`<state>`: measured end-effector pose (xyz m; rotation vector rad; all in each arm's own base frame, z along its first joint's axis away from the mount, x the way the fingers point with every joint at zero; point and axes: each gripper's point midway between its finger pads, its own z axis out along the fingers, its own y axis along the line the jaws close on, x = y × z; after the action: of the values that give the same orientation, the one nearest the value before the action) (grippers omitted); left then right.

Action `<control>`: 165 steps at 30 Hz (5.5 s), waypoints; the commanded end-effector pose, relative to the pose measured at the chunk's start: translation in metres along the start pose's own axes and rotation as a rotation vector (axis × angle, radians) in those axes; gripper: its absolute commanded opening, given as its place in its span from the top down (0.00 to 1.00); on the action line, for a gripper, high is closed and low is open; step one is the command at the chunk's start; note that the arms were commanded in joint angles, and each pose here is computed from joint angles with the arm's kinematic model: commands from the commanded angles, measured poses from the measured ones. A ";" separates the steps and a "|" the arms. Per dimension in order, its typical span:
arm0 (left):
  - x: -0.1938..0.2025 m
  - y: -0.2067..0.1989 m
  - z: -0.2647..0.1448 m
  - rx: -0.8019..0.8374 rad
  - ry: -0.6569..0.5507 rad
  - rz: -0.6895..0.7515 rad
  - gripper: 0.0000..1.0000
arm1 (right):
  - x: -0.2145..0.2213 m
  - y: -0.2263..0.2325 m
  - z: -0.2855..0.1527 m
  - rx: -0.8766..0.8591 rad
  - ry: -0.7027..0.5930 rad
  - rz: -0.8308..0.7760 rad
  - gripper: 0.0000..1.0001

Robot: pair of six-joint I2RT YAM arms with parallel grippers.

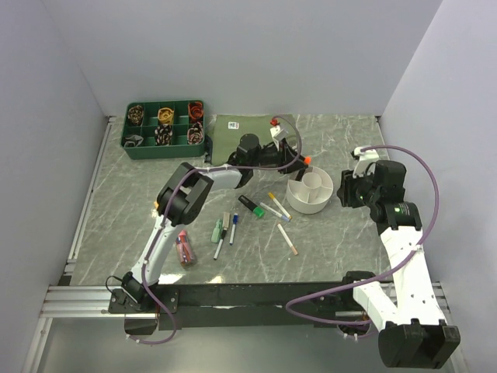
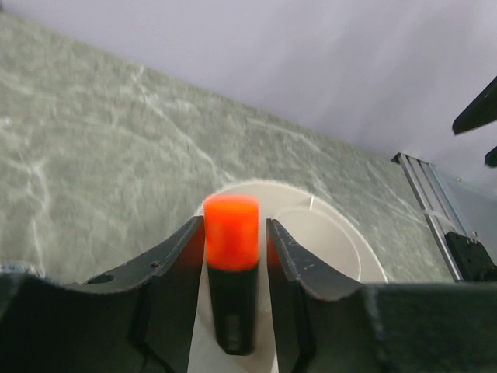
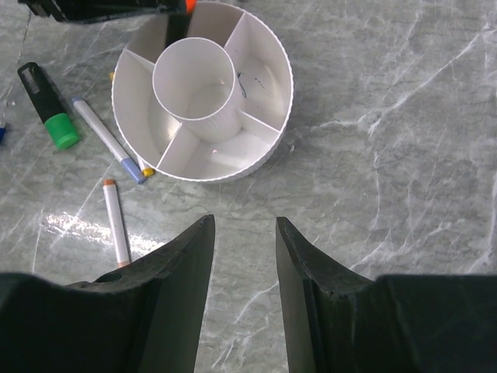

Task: Sort the stationery into containers
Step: Place the pen in the storage box, then pick up the pen from the center of the board, then place the pen in the storage box, then pick up the pen from the center of the board.

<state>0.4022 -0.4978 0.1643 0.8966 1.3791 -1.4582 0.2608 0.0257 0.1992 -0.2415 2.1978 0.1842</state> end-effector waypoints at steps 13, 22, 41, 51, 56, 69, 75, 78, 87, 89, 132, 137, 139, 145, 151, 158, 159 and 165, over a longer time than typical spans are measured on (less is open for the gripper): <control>-0.085 -0.064 -0.058 -0.051 0.114 0.170 0.34 | -0.010 0.004 -0.004 -0.020 -0.076 -0.027 0.53; 0.029 -0.098 -0.194 0.224 0.764 0.561 0.29 | 0.001 0.010 -0.006 -0.059 -0.057 -0.079 0.40; 0.107 -0.034 -0.194 0.331 1.005 0.806 0.28 | 0.016 0.009 -0.009 -0.030 -0.052 -0.037 0.18; 0.130 -0.024 -0.188 0.348 1.040 0.735 0.36 | 0.017 0.007 -0.005 -0.037 -0.022 -0.052 0.19; 0.135 -0.030 -0.182 0.392 1.051 0.702 0.41 | 0.017 0.007 -0.002 -0.046 -0.010 -0.054 0.20; 0.164 -0.054 -0.196 0.407 1.120 0.552 0.63 | 0.024 0.010 0.000 -0.063 -0.003 -0.062 0.21; 0.163 -0.061 -0.203 0.335 1.126 0.443 0.88 | 0.017 0.010 -0.003 -0.066 -0.007 -0.080 0.23; 0.134 -0.067 -0.195 0.302 1.061 0.430 0.99 | 0.009 0.010 -0.006 -0.068 -0.021 -0.088 0.26; -0.018 -0.125 -0.139 0.269 0.633 0.460 0.99 | -0.002 0.013 -0.008 -0.072 -0.075 -0.066 0.29; -0.034 -0.135 -0.125 0.287 0.531 0.436 0.99 | -0.002 0.011 -0.007 -0.064 -0.078 -0.059 0.29; -0.005 -0.013 -0.004 0.209 -0.030 0.046 0.99 | -0.002 -0.006 0.006 -0.002 0.003 0.002 0.30; -0.001 -0.011 -0.010 0.193 -0.035 0.033 0.55 | -0.003 -0.007 0.011 -0.013 0.021 0.000 0.30; -0.001 -0.015 -0.016 0.197 -0.035 0.055 0.42 | -0.007 -0.008 0.013 -0.015 0.014 -0.002 0.30; -0.033 -0.040 -0.036 0.206 -0.060 0.164 0.34 | -0.013 -0.007 0.020 -0.032 0.007 0.009 0.30; -0.093 -0.064 -0.070 0.151 -0.101 0.205 0.30 | -0.021 -0.005 0.022 -0.047 -0.023 0.011 0.29; -0.067 -0.068 -0.149 -0.229 0.228 0.093 0.25 | -0.016 0.004 0.019 -0.077 -0.053 0.021 0.27; -0.056 -0.066 -0.161 -0.303 0.301 0.077 0.23 | -0.015 0.004 0.018 -0.074 -0.053 0.021 0.27; -0.005 -0.057 -0.266 -0.857 0.700 -0.170 0.24 | -0.008 0.003 0.014 -0.053 -0.044 0.016 0.26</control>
<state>0.3565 -0.3198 0.2654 0.8497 1.6940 -0.9468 0.2754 0.0329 0.1917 -0.2548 2.1854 0.2649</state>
